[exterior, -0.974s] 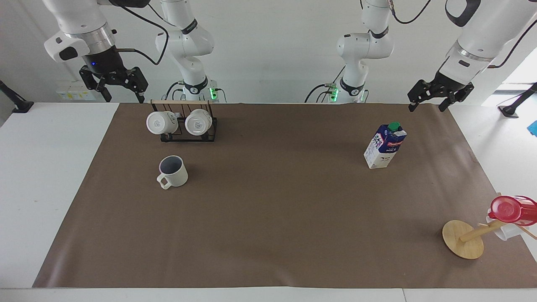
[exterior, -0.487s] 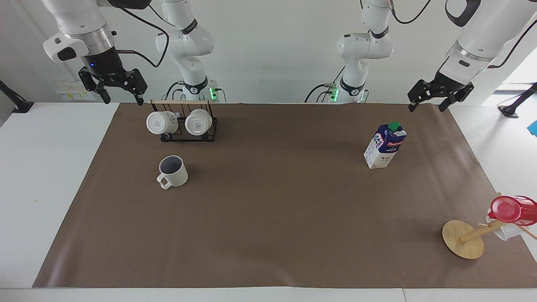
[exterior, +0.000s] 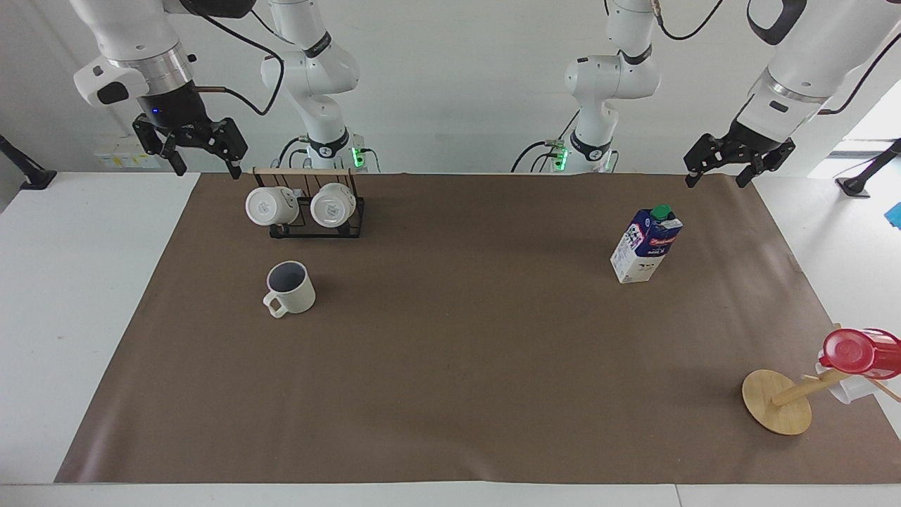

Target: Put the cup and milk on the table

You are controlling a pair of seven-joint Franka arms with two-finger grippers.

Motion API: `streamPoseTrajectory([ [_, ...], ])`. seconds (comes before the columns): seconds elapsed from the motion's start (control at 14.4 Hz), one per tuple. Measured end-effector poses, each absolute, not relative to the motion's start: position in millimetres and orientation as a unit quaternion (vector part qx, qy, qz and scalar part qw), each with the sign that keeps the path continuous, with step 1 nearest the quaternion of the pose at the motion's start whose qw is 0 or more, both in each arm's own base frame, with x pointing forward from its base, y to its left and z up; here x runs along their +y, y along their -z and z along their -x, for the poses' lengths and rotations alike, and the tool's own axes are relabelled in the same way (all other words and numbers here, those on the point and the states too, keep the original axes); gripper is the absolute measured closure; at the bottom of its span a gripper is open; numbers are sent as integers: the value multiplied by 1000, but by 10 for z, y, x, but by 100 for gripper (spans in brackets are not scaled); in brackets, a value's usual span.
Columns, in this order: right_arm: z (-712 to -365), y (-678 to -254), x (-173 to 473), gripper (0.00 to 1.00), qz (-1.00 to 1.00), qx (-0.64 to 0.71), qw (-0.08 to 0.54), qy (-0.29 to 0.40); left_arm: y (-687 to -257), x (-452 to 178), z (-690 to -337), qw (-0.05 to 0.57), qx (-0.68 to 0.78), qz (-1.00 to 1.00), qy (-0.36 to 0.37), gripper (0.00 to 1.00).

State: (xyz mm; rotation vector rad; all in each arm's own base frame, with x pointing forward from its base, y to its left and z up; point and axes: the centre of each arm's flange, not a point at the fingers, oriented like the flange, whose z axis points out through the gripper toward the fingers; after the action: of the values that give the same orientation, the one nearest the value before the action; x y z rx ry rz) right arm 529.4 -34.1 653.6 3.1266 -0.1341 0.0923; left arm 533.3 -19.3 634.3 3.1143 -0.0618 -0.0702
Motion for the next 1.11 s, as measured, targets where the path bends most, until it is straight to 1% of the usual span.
streamPoseTrajectory([
  [1.11, -5294, -6534, -340, 0, -999, -43, 5, -29, -6343, -193, -5333, 13, -20, -999, 23, 0],
])
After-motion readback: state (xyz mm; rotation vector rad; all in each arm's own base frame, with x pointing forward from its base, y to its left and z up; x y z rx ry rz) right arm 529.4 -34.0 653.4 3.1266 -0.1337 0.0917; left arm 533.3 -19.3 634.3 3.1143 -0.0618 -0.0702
